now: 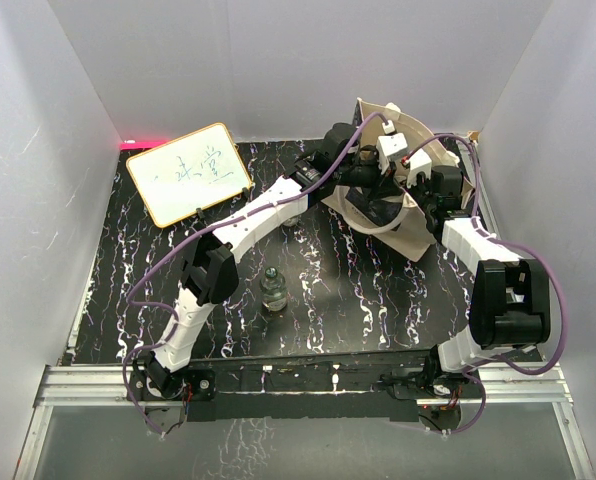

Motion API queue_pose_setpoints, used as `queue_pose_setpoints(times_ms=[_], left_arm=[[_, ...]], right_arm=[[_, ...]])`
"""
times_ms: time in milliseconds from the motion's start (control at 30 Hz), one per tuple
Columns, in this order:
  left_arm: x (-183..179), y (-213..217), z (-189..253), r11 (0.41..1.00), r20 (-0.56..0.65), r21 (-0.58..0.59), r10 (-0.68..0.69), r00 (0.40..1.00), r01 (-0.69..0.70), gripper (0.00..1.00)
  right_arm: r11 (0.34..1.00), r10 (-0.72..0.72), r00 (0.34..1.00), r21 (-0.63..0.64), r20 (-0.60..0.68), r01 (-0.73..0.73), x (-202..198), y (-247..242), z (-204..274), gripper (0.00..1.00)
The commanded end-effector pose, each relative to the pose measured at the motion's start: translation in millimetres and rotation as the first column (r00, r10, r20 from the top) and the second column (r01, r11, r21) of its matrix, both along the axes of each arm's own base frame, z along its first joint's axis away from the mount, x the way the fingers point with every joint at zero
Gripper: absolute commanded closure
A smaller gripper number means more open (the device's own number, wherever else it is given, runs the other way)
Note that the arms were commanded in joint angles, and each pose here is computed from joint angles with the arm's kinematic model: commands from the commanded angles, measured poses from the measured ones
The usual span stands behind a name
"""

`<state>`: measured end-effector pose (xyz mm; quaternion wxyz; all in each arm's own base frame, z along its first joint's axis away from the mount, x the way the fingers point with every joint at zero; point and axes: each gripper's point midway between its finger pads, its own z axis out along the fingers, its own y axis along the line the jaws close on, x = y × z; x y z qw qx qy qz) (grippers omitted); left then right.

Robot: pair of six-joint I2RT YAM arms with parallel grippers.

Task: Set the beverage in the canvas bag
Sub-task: Place the drink in the canvas bag.

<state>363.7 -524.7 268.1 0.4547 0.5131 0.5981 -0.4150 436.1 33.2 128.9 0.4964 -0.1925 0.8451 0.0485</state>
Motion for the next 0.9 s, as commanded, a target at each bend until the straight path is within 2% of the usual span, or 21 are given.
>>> queue_pose_setpoints(times_ms=[0, 500, 867], left_arm=[[-16.8, 32.4, 246.3, 0.867, 0.396, -0.491, 0.129, 0.909, 0.090, 1.00], [-35.8, 49.1, 280.6, 0.838, 0.416, -0.532, 0.134, 0.899, 0.121, 1.00], [-39.4, 65.6, 307.9, 0.809, 0.394, -0.583, 0.201, 0.897, 0.075, 1.00]], right_arm=[[0.999, 0.049, 0.998, -0.015, -0.046, -0.049, -5.1, -1.1, -11.4, 0.92], [0.998, 0.068, 0.995, -0.010, -0.077, -0.069, -9.3, -3.9, -14.4, 0.92], [0.997, 0.055, 0.994, -0.049, -0.099, -0.060, -17.3, -13.3, -21.9, 0.92]])
